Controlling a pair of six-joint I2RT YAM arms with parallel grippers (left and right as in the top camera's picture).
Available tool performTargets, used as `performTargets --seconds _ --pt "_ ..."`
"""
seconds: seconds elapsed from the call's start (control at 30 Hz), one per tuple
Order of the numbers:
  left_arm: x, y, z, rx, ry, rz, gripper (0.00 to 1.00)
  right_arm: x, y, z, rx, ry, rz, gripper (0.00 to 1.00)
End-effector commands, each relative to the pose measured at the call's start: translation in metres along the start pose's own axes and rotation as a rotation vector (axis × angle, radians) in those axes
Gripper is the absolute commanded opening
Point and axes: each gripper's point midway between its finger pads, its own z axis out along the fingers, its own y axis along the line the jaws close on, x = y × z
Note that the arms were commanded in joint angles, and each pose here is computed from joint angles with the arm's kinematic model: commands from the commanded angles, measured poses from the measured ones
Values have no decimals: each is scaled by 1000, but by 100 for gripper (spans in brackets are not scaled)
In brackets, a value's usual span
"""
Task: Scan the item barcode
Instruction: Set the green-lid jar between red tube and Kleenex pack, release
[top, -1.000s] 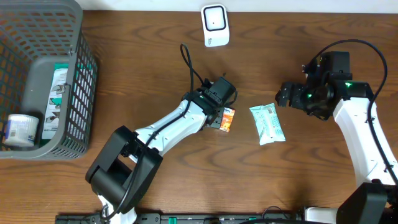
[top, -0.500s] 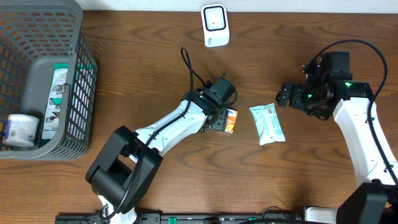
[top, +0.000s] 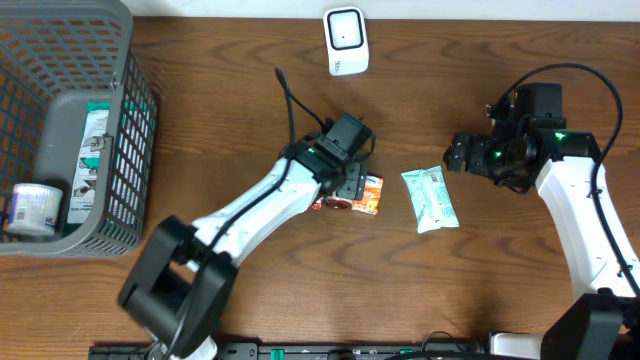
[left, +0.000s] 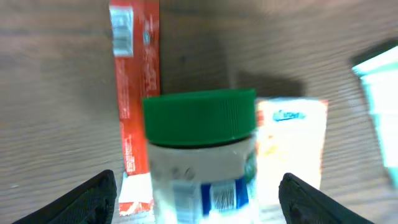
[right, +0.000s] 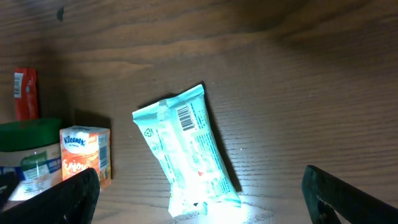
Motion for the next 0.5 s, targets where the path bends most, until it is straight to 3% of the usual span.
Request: performTargets --seconds 0.0,0.23,0.47 --pt "-30 -9 -46 54 -128 -12 79 -2 0 -3 1 -9 -14 99" --pt "-59 11 -113 53 -310 -58 79 -2 0 -3 1 -8 -14 99" --pt "-77 110 -212 -109 -550 -197 79 -1 0 -3 2 -5 -13 99"
